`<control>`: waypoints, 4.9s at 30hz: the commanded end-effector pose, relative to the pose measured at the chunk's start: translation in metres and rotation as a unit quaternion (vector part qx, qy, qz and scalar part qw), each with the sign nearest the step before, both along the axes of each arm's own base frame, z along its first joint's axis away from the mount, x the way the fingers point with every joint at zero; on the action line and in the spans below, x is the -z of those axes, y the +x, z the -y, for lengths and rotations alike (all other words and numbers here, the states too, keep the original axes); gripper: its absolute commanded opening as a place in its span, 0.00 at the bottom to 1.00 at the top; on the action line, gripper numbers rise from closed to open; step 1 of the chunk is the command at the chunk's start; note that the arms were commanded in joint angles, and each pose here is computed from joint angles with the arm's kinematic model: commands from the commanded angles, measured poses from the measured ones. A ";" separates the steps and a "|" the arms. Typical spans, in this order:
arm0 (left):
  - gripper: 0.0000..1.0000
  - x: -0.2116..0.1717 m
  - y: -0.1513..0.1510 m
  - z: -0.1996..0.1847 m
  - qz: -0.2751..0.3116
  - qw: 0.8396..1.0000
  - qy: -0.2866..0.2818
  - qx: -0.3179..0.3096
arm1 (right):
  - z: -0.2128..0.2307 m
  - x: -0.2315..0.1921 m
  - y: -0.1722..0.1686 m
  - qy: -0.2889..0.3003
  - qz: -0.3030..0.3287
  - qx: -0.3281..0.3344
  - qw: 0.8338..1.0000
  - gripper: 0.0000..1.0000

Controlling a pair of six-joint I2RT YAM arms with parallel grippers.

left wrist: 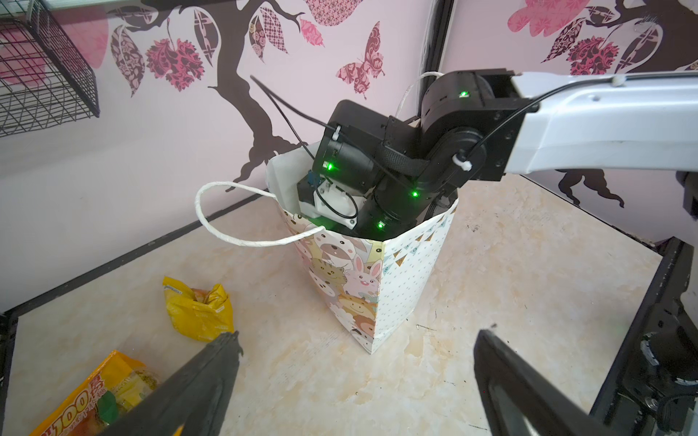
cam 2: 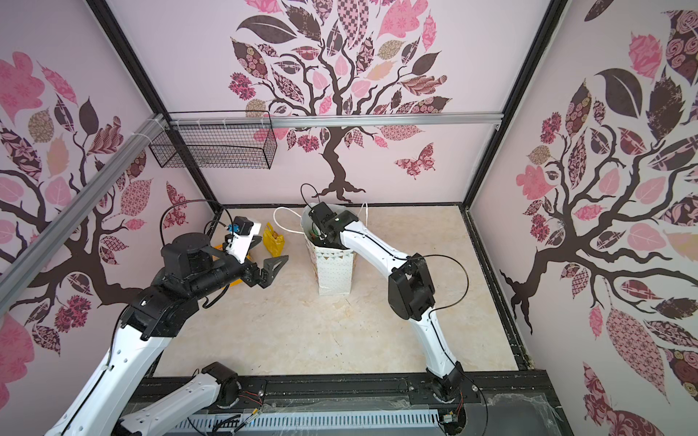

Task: Take the snacks out of the paper bag
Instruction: 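Lower the right gripper onto the Fox's fruit candy bag and close on it, then lift the Fox's candy bag up out of the paper bag with the right gripper, then grasp the raised Fox's candy bag with the left gripper beside the right gripper, then open the right gripper and draw it back while the left holds the candy bag, then carry the Fox's candy bag to the table beside the gummy bag with left gripper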

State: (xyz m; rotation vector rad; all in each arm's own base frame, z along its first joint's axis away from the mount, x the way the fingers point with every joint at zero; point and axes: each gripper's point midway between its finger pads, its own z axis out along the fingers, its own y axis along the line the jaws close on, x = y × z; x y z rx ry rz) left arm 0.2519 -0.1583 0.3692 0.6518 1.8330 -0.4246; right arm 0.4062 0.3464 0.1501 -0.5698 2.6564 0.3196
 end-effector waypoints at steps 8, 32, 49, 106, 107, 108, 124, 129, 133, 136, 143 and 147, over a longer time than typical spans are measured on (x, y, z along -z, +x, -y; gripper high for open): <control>0.98 0.007 0.001 0.003 -0.007 1.000 -0.006 0.003 | 0.007 -0.085 0.008 0.045 0.088 0.009 0.995 0.00; 0.98 0.006 0.000 0.004 -0.003 1.000 -0.015 0.003 | 0.020 -0.164 0.009 0.085 0.178 0.026 0.980 0.00; 0.98 0.005 0.001 0.005 -0.001 1.000 -0.022 0.004 | 0.027 -0.201 0.004 0.112 0.213 0.034 0.970 0.00; 0.83 -0.081 0.057 0.027 -0.128 0.904 -0.402 0.064 | -0.011 -0.354 -0.140 0.401 0.245 -0.170 0.866 0.00; 0.80 -0.080 0.057 0.027 -0.130 0.903 -0.404 0.067 | -0.012 -0.353 -0.140 0.398 0.247 -0.169 0.867 0.00; 0.78 -0.080 0.056 0.028 -0.129 0.902 -0.405 0.070 | -0.012 -0.352 -0.140 0.396 0.247 -0.169 0.868 0.00; 0.19 -0.090 0.047 0.023 -0.102 0.906 -0.405 0.070 | -0.013 -0.344 -0.132 0.383 0.252 -0.157 0.875 0.36; 0.14 -0.102 0.044 0.016 -0.073 0.909 -0.406 0.057 | -0.001 -0.353 -0.134 0.376 0.289 -0.150 0.867 0.74; 0.12 -0.112 0.039 0.008 -0.044 0.912 -0.405 0.044 | 0.017 -0.360 -0.137 0.380 0.340 -0.134 0.850 0.95; 0.12 -0.118 0.035 0.002 -0.026 0.915 -0.401 0.033 | 0.032 -0.365 -0.141 0.385 0.381 -0.123 0.832 1.00; 0.12 -0.111 0.026 -0.029 0.027 0.925 -0.375 -0.054 | 0.065 -0.362 -0.144 0.376 0.450 -0.078 0.806 1.00; 0.11 -0.090 0.028 -0.053 0.038 0.922 -0.363 -0.126 | 0.075 -0.356 -0.139 0.359 0.463 -0.054 0.809 1.00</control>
